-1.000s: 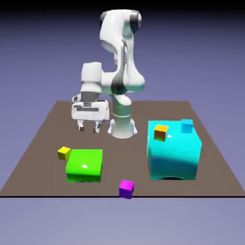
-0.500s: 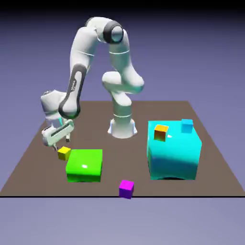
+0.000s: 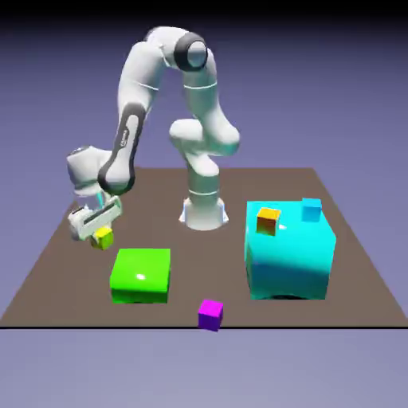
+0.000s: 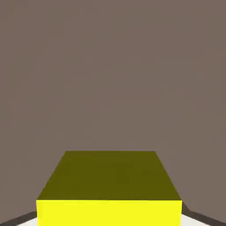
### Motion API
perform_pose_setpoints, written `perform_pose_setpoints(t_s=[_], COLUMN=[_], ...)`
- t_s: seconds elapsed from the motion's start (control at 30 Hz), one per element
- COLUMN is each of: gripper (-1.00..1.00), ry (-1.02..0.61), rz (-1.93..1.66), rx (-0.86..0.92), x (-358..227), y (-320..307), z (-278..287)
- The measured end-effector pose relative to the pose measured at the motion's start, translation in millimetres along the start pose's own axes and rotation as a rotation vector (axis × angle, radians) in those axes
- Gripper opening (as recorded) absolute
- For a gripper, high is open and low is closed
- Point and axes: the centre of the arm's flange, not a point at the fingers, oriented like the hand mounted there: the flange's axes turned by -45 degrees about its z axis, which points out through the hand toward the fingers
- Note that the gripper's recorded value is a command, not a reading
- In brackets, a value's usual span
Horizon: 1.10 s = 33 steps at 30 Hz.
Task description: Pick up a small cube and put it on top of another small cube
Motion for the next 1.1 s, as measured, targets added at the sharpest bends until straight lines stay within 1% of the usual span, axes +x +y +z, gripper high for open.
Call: perform_pose_setpoints(t_s=[0.07,0.17,0.3,0.4,0.47,0.57,0.63,0.77,0.8,0.87,1.0,1.03,1.1], gripper=[-1.00,-1.00,-1.00,-1.00,-1.00,-1.00,-1.00,-1.00,-1.00,-1.00,-1.00,1.00,1.00], ry=[-0.027,-0.074,-0.125,-0.154,-0.170,-0.184,-0.183,-0.144,-0.126,-0.121,-0.121,-0.121,-0.118], rz=[-0.236,-0.631,-1.130,-1.498,-1.745,-2.106,-2.340,-2.784,-2.849,-2.853,-2.852,-2.853,-2.853], rx=[-0.006,-0.031,-0.065,-0.094,-0.117,-0.161,-0.232,-0.410,-0.481,-0.503,-0.503,-0.503,-0.505], x=[-50,-147,-279,-378,-444,-534,-579,-652,-657,-655,-636,-635,-635], y=[-40,-88,-114,-109,-94,-54,-18,66,82,83,90,91,91], z=[-5,-13,-32,-50,-63,-87,-102,-136,-140,-140,-76,-73,-73])
